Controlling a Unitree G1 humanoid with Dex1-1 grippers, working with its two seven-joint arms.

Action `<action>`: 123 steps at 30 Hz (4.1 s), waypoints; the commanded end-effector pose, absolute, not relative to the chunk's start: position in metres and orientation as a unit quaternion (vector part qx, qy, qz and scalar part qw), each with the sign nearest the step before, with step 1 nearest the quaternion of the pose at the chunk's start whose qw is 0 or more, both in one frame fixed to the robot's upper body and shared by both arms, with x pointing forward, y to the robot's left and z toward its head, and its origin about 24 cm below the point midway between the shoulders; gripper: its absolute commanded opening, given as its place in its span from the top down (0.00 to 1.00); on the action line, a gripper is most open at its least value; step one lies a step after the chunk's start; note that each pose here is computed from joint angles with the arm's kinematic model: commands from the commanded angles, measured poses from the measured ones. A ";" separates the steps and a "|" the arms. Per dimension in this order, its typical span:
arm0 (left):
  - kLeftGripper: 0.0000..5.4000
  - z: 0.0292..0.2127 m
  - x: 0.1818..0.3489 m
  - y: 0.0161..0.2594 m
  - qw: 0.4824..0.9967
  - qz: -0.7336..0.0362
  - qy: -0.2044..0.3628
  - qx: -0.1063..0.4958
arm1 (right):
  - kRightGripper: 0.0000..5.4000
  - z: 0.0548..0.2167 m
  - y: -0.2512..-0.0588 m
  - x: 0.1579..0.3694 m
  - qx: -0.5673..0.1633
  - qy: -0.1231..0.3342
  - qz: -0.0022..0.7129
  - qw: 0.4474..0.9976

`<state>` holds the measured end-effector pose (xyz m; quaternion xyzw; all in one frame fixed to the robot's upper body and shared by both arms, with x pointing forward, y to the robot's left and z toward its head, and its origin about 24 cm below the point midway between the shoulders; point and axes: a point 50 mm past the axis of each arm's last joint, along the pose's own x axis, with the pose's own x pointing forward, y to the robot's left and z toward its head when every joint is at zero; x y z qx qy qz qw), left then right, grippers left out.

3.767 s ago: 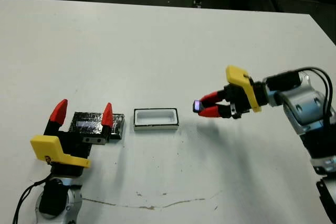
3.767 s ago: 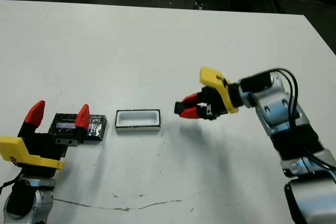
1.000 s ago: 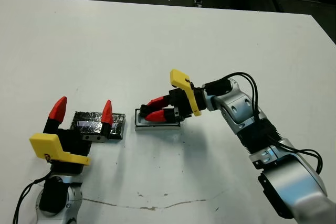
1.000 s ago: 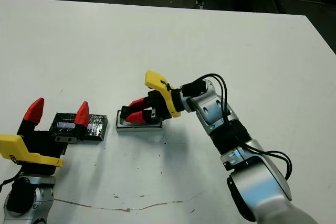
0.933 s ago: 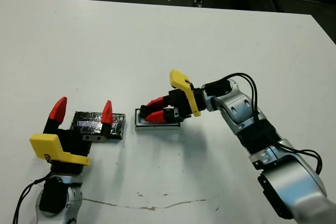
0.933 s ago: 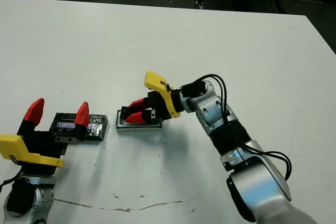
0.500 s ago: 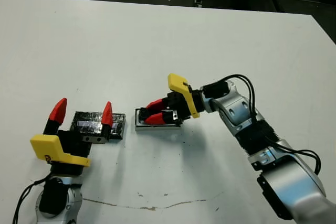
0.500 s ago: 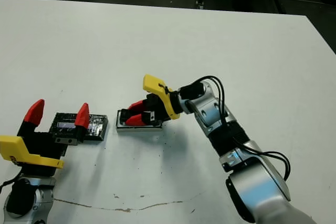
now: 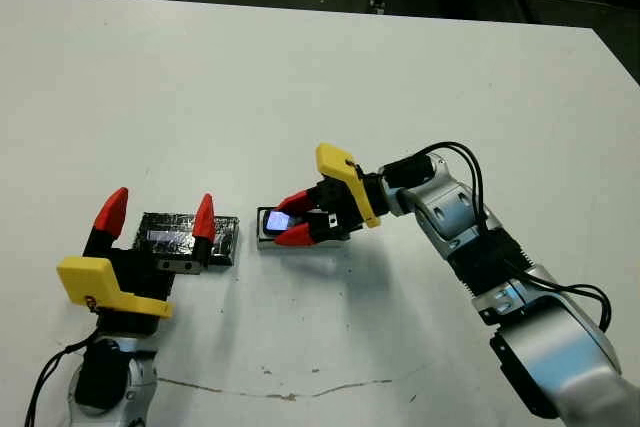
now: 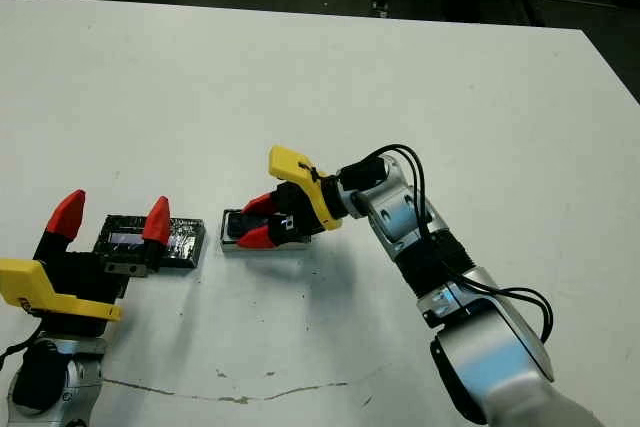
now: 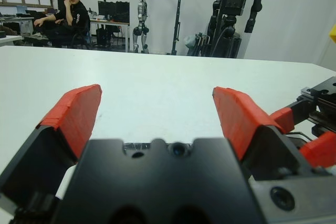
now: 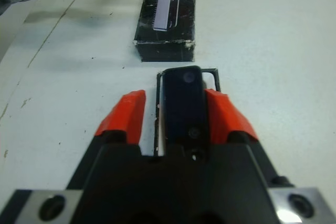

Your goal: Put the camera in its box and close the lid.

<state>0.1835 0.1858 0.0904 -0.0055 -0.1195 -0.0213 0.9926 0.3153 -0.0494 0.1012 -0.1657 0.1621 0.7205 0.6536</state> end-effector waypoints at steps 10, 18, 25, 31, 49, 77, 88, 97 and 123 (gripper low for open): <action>0.00 0.086 0.183 0.186 0.994 -0.025 -0.110 -0.010 | 0.09 0.101 -0.057 0.318 -0.151 0.172 0.717 0.659; 0.00 0.086 0.183 0.187 0.994 -0.021 -0.109 -0.003 | 0.00 0.117 -0.066 0.321 -0.144 0.140 0.721 0.663; 0.00 0.086 0.183 0.186 0.994 -0.025 -0.109 -0.017 | 0.00 0.129 -0.081 0.327 -0.119 0.124 0.716 0.677; 0.00 0.086 0.183 0.186 0.994 -0.025 -0.109 -0.014 | 0.00 0.149 -0.104 0.326 -0.113 0.074 0.691 0.710; 0.00 0.093 0.187 0.192 0.992 -0.032 -0.121 0.022 | 0.40 0.117 -0.207 0.245 -0.047 -0.053 0.309 0.949; 0.00 0.207 0.242 0.276 0.836 -0.424 0.026 0.348 | 1.00 0.078 -0.208 0.201 0.047 -0.070 0.213 0.973; 0.00 0.214 0.264 0.263 0.699 -0.640 0.028 0.318 | 1.00 0.075 -0.209 0.201 0.052 -0.064 0.210 0.974; 0.00 0.187 0.268 0.243 0.682 -0.686 0.028 0.251 | 1.00 0.074 -0.209 0.200 0.049 -0.060 0.204 0.976; 0.00 0.150 0.275 0.231 0.668 -0.676 0.140 0.279 | 1.00 0.071 -0.210 0.199 0.051 -0.062 0.217 0.973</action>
